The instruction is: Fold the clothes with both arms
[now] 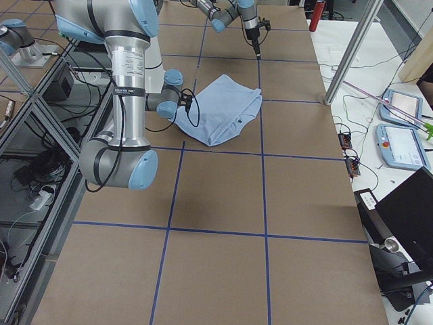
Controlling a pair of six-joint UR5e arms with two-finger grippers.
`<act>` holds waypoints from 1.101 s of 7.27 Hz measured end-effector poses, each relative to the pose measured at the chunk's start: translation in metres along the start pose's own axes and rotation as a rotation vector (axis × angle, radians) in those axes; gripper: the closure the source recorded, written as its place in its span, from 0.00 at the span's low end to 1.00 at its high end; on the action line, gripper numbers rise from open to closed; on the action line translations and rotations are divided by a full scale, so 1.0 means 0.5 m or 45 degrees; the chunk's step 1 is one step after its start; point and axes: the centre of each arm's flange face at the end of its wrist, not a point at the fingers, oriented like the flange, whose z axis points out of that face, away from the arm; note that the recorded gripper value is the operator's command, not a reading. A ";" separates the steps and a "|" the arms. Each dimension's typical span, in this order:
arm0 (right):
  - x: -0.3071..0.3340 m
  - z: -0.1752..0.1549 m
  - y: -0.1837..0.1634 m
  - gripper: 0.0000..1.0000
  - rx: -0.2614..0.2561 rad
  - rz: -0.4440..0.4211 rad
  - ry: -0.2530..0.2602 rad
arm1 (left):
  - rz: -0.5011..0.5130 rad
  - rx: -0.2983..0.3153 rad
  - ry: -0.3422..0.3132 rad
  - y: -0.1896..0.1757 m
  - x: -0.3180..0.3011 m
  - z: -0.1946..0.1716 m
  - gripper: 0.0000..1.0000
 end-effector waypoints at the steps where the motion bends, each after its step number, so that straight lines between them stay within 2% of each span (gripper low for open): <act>1: -0.004 -0.009 0.016 0.00 -0.019 -0.011 -0.012 | 0.002 -0.002 0.001 0.002 0.000 0.001 0.00; 2: -0.013 -0.030 0.019 0.00 -0.012 -0.015 -0.037 | 0.004 -0.007 0.003 0.004 0.002 0.001 0.00; 3: -0.022 -0.062 0.001 0.00 0.026 -0.005 -0.071 | 0.006 -0.018 0.009 0.009 0.005 0.001 0.00; 5: -0.035 -0.156 -0.100 0.00 0.190 0.060 -0.159 | -0.059 -0.100 0.029 0.048 0.018 0.012 0.00; 6: -0.038 -0.205 -0.151 0.00 0.276 0.094 -0.199 | -0.157 -0.149 0.027 0.095 0.029 0.026 0.00; 8: -0.033 -0.274 -0.218 0.00 0.397 0.138 -0.242 | -0.337 -0.182 -0.043 0.211 0.053 0.048 0.02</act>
